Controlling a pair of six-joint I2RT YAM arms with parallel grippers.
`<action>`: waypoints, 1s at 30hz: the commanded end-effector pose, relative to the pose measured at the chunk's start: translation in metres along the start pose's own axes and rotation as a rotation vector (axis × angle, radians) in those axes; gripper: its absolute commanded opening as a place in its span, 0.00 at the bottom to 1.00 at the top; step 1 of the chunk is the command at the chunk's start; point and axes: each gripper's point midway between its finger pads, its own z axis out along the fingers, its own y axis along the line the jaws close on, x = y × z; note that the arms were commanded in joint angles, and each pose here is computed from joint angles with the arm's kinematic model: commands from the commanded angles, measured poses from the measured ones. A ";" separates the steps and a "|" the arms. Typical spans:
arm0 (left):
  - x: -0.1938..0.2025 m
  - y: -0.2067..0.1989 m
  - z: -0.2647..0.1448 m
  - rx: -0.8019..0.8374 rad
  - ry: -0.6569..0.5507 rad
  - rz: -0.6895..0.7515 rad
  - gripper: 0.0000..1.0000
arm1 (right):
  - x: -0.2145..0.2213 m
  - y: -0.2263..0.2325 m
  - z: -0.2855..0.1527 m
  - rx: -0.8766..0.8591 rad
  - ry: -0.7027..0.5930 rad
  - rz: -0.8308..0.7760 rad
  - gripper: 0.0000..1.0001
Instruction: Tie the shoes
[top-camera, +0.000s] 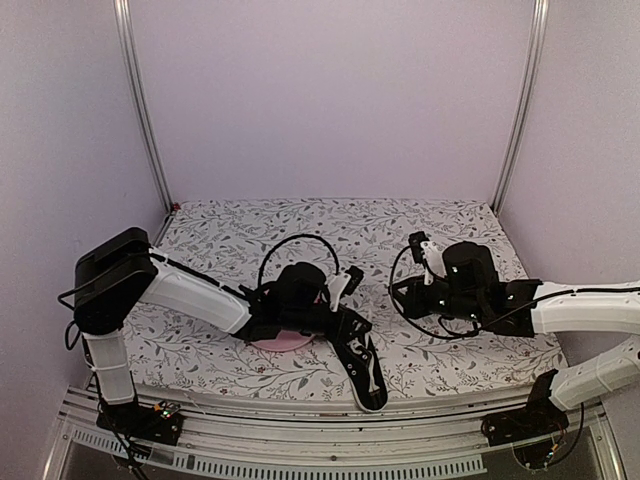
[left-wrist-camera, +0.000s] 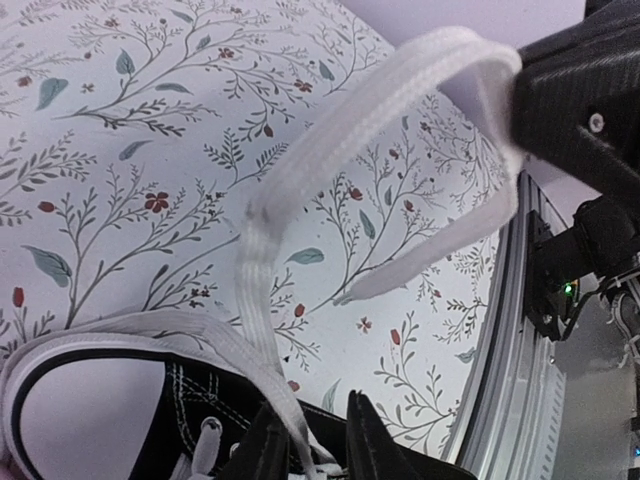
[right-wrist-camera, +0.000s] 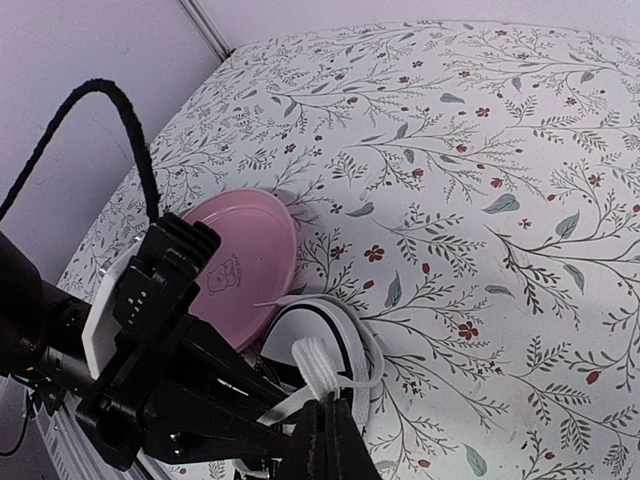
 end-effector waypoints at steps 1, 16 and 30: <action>-0.007 0.010 0.000 -0.038 -0.009 0.003 0.23 | -0.023 0.019 -0.009 -0.068 -0.063 -0.014 0.02; -0.020 0.010 0.006 -0.044 -0.030 0.027 0.33 | -0.031 0.031 -0.015 -0.122 -0.078 -0.013 0.02; -0.021 0.009 -0.005 -0.044 -0.046 0.027 0.00 | -0.032 0.030 -0.008 -0.106 -0.081 -0.029 0.02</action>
